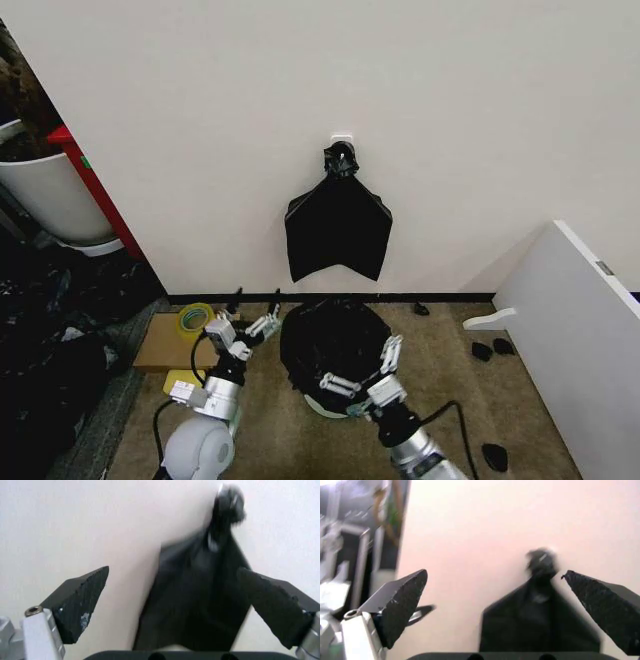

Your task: Place the garbage bag over the trash bin.

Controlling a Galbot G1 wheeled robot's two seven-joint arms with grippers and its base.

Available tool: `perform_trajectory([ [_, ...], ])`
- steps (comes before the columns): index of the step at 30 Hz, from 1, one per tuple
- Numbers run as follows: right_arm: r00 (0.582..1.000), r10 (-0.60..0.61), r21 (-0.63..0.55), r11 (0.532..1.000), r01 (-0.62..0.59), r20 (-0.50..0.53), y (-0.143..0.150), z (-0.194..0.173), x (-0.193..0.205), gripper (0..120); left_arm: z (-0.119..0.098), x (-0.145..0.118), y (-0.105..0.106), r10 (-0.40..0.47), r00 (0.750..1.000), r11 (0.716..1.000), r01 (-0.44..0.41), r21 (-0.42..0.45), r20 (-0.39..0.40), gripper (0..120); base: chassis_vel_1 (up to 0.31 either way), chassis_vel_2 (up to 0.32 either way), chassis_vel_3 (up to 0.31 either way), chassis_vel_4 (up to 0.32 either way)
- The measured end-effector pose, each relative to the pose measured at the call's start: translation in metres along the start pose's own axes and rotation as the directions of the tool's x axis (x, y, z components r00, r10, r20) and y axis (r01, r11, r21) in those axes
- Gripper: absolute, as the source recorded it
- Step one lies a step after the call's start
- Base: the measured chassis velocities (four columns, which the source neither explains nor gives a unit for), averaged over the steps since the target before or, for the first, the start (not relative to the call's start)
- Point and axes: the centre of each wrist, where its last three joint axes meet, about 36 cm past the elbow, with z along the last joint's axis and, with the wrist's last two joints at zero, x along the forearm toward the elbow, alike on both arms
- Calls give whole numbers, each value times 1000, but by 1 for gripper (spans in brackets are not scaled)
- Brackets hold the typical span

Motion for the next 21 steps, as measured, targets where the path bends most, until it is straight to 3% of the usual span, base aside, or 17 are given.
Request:
perform_trajectory([
  [1,999,50,12,999,-51,13,-7,-11,-10,100,-13,-7,-2,3,1000,999,-2,-37,29,100,0,0,0,0],
  [2,999,50,12,999,-51,13,-7,-11,-10,100,-13,-7,-2,3,1000,999,-2,-37,29,100,0,0,0,0],
  [4,993,112,56,992,-114,30,-23,-19,-20,100,-41,-16,-1,-3,997,994,11,-107,81,100,0,0,0,0],
  [6,993,117,60,991,-118,33,-25,-19,-21,100,-45,-17,-1,-5,996,993,15,-113,85,100,0,0,0,0],
  [7,991,127,63,990,-130,49,-34,-19,-24,100,-64,-19,0,-26,994,990,40,-139,102,100,0,0,0,0],
  [8,991,127,63,990,-130,49,-34,-19,-24,100,-64,-19,0,-26,994,990,40,-139,102,100,0,0,0,0],
  [9,990,129,39,991,-131,62,-38,-18,-27,100,-82,-18,-1,-54,992,986,70,-153,111,100,0,0,0,0],
  [12,987,157,-48,987,-155,42,-35,-16,-27,100,-105,-15,-4,-89,991,985,102,-137,95,100,0,0,0,0],
  [21,984,178,-40,983,-177,29,-39,-6,-28,100,-84,-9,5,-90,993,988,99,-118,75,100,0,0,0,0],
])
